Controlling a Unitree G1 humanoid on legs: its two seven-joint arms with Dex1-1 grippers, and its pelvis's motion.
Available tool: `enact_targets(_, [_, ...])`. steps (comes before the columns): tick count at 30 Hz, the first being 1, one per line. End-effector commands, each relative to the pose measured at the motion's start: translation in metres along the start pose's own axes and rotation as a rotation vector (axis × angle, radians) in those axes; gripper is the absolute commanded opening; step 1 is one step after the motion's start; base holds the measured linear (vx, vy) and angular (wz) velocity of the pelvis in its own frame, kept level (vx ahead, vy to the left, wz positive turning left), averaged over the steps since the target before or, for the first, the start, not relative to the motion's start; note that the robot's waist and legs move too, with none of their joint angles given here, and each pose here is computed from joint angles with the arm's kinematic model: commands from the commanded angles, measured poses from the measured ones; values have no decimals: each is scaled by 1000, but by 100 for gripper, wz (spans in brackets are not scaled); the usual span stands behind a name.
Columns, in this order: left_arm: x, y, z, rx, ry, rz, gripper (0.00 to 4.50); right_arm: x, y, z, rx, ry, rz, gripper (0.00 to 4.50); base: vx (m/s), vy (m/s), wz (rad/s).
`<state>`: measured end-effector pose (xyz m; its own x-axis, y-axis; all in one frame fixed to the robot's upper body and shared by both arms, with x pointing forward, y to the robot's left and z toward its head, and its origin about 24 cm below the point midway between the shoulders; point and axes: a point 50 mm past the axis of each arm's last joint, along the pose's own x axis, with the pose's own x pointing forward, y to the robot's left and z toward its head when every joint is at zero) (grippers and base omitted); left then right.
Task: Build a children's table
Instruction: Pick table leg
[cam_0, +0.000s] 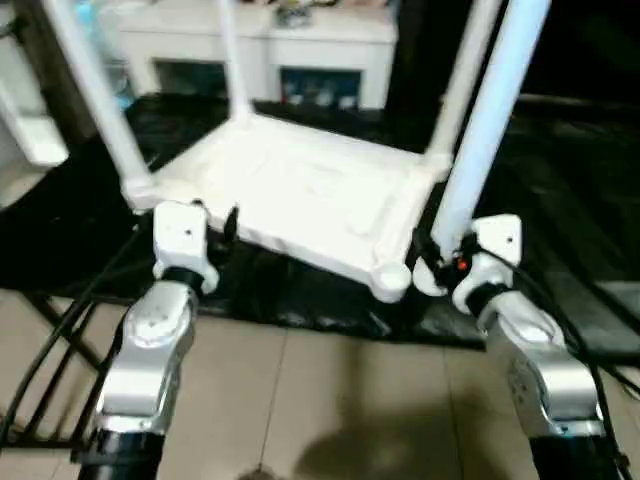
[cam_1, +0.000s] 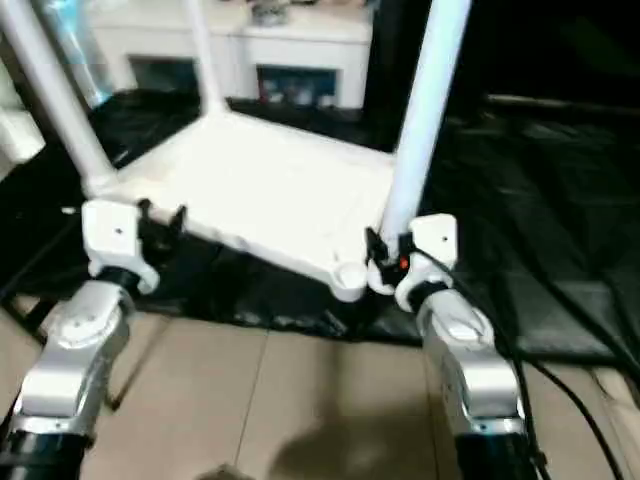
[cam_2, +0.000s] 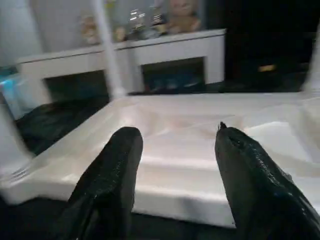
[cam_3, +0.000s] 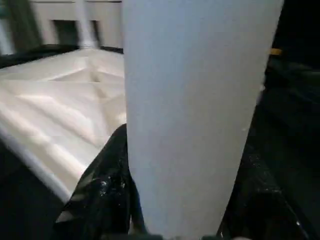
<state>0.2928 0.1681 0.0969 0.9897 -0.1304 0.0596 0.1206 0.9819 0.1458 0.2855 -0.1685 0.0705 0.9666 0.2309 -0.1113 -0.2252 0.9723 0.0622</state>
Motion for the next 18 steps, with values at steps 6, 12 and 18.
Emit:
enact_targets(6, [0,2,-2,-6,19,-10,266,0,-1,11,-20,-53,-2,188,76,51,-36])
enact_targets(12, [-2,0,-3,-14,23,-15,266,0,-1,12,-23,-57,12,188,149,-33,4])
enact_targets(18, [-3,-4,-4,-22,28,-27,266,0,-1,14,-43,-58,26,188,175,40,-1])
